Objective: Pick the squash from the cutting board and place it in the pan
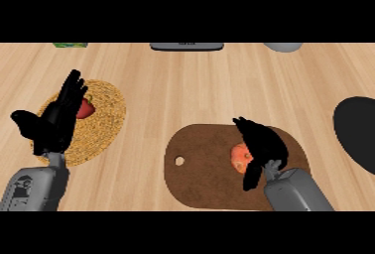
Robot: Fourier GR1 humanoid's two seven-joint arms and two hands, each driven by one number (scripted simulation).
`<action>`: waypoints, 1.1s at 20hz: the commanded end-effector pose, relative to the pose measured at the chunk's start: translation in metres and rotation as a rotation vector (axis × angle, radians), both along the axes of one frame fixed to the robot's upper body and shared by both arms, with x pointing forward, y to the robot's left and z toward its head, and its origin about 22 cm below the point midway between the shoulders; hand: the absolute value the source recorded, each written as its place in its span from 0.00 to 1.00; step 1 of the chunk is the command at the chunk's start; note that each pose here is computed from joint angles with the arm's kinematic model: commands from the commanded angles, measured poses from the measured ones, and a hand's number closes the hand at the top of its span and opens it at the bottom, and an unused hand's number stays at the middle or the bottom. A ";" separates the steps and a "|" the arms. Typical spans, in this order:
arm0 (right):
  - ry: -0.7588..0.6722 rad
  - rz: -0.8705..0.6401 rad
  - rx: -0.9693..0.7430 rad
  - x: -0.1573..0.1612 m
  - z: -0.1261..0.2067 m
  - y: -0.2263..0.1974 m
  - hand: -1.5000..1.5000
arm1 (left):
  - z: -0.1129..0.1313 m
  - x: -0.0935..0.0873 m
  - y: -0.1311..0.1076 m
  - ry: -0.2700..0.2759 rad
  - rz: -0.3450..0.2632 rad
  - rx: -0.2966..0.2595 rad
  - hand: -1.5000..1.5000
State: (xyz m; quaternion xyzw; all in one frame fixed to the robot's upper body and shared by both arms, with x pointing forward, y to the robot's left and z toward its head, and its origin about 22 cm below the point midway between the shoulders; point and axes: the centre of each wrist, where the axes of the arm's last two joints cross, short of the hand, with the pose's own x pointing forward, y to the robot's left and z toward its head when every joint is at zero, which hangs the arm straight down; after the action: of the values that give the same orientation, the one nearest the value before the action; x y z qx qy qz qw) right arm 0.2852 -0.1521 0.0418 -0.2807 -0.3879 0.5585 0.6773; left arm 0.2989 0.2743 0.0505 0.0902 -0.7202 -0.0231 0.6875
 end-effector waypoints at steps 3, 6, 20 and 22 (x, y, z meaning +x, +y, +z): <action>0.055 0.020 0.018 -0.010 -0.016 -0.021 0.00 | 0.007 0.004 0.000 -0.008 0.004 0.000 0.50; 0.010 0.136 0.049 0.002 -0.019 -0.020 1.00 | 0.009 -0.004 0.003 0.008 -0.006 -0.021 0.50; -0.144 0.190 0.042 -0.066 -0.005 -0.041 1.00 | 0.000 -0.002 0.008 -0.008 0.027 -0.011 0.50; -0.110 0.269 0.056 -0.109 -0.012 -0.048 1.00 | -0.009 -0.009 0.010 0.005 0.051 0.011 0.50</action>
State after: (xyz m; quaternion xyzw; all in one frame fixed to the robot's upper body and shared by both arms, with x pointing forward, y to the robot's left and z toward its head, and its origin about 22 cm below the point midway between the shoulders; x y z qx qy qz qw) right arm 0.2314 -0.1839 0.0264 -0.2631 -0.4600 0.5923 0.6069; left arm 0.2930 0.2813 0.0458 0.0989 -0.7197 -0.0169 0.6870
